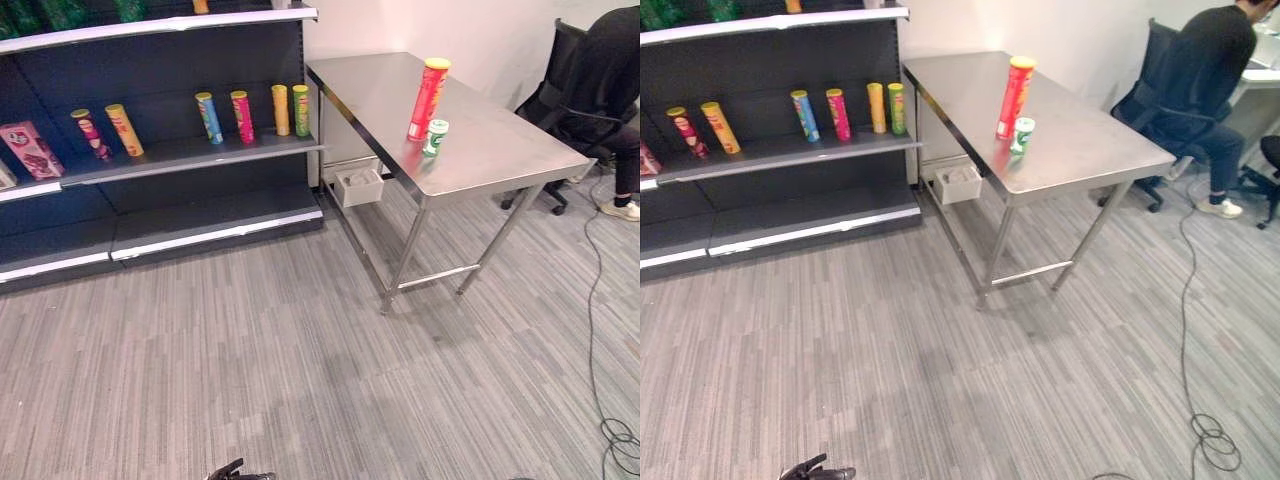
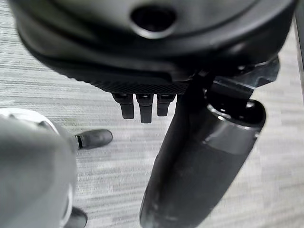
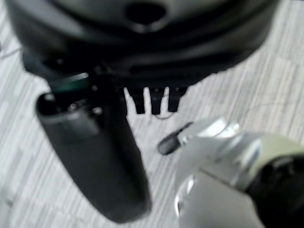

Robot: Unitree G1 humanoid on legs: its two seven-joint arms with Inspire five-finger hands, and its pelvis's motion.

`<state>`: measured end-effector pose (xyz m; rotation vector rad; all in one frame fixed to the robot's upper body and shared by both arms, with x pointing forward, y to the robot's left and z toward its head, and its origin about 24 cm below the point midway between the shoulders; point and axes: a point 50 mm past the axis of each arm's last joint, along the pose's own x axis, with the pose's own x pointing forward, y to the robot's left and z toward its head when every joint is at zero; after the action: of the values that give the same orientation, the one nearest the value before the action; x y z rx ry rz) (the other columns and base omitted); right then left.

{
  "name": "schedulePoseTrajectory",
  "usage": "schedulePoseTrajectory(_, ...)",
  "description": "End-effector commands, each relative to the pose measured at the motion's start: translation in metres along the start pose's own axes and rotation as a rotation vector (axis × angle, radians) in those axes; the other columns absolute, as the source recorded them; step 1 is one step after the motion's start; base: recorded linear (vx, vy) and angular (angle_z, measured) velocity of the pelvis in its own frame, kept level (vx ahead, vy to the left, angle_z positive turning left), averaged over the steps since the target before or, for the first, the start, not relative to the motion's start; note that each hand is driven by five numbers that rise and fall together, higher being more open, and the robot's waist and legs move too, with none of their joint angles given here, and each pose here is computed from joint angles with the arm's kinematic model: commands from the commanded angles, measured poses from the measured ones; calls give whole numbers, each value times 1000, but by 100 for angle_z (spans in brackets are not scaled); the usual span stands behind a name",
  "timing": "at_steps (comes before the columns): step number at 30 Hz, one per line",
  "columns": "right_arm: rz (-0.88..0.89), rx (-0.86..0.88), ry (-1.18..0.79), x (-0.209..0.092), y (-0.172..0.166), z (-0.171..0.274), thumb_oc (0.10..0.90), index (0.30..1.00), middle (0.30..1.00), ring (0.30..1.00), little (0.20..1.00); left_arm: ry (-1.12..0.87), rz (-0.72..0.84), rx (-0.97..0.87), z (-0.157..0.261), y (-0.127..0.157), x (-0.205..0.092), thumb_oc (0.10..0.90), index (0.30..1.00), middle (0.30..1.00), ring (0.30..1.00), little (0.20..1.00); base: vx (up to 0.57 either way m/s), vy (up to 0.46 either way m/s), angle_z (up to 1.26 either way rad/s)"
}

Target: Put the goods on the table back onto the shelves and tidy them up.

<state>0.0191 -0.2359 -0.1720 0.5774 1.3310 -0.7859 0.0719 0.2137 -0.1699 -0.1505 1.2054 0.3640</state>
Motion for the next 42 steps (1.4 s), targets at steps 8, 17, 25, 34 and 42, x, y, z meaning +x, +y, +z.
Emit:
schedulePoseTrajectory(8,-24,-113,42,0,10,-18,800,900,900,900,900,-31,62,8,14,12,2,800,900,900,900,900,-5,-25,9)
schedulePoseTrajectory(17,-38,-129,58,-1,-1,-24,800,900,900,900,900,-13,51,67,9,12,1,800,900,900,900,900,-3,-5,0)
schedulePoseTrajectory(25,53,-219,37,0,4,-18,800,900,900,900,900,7,39,101,5,17,1,800,900,900,900,900,-9,-59,-15)
schedulePoseTrajectory(34,54,-350,-8,0,8,-4,800,900,900,900,900,-35,50,27,19,17,2,800,900,900,900,900,-34,-90,-16)
schedulePoseTrajectory(42,15,-472,34,0,-6,-9,800,900,900,900,900,19,91,-169,4,20,1,800,900,900,900,900,262,113,4)
